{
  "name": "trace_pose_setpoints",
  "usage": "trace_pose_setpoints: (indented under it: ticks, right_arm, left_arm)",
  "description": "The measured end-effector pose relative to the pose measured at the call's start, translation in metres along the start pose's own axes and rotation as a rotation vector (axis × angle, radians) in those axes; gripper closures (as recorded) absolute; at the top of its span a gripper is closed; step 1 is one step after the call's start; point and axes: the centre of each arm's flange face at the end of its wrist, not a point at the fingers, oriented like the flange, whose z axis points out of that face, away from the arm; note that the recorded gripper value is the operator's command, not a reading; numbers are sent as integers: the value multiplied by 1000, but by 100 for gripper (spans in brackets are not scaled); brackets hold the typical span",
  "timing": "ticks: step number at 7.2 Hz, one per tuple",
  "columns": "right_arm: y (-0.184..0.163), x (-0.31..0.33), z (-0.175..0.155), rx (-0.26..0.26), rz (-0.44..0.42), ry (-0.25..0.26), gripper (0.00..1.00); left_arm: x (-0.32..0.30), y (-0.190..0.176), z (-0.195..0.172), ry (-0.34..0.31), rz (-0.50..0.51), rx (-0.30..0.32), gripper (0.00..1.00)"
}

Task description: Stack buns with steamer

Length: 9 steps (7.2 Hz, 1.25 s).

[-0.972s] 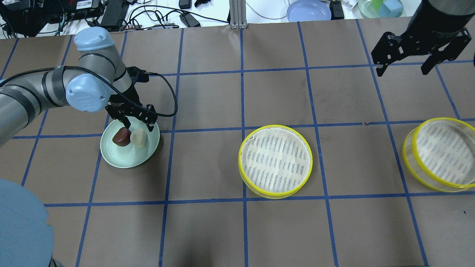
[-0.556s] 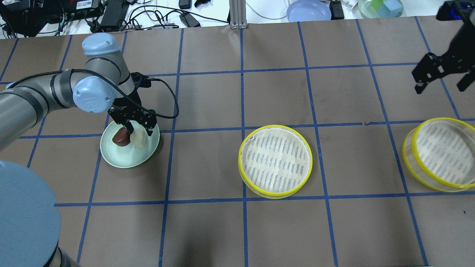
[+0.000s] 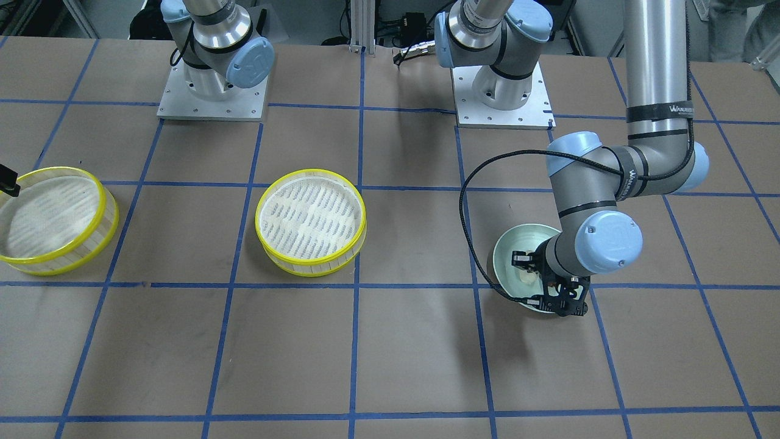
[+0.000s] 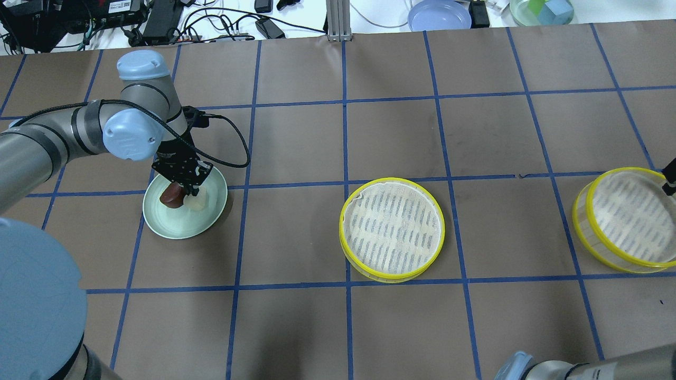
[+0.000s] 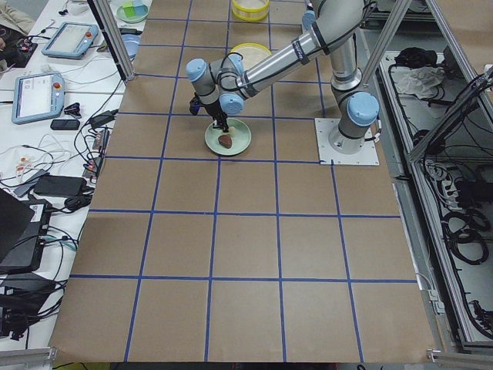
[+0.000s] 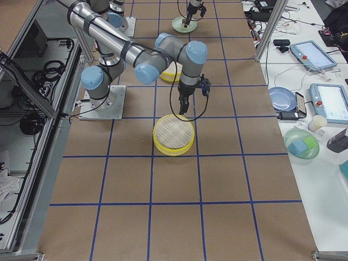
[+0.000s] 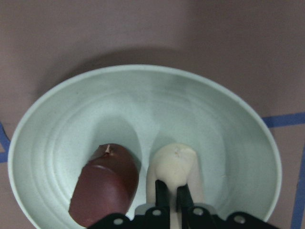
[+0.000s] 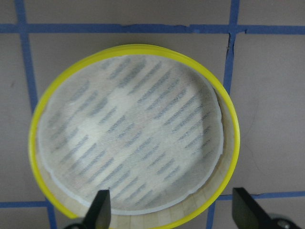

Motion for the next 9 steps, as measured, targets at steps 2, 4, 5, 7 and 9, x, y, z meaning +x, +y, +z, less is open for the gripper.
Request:
trace_pose_setpoints:
  ticks: [2, 4, 5, 7, 9]
  right_arm:
    - [-1, 41, 59, 10, -29, -9, 48]
    - [-2, 53, 74, 22, -68, -1, 87]
    - [-2, 56, 78, 24, -80, 2, 100]
    - [-1, 62, 80, 23, -90, 3, 100]
    - [0, 67, 64, 31, -89, 14, 100]
  left_arm:
    - [10, 11, -41, 56, -61, 29, 100]
    - [63, 27, -111, 132, -141, 59, 100]
    - [108, 35, -136, 158, -155, 81, 100]
    - [199, 45, -154, 286, -156, 127, 100]
    - [272, 53, -140, 368, -116, 136, 100]
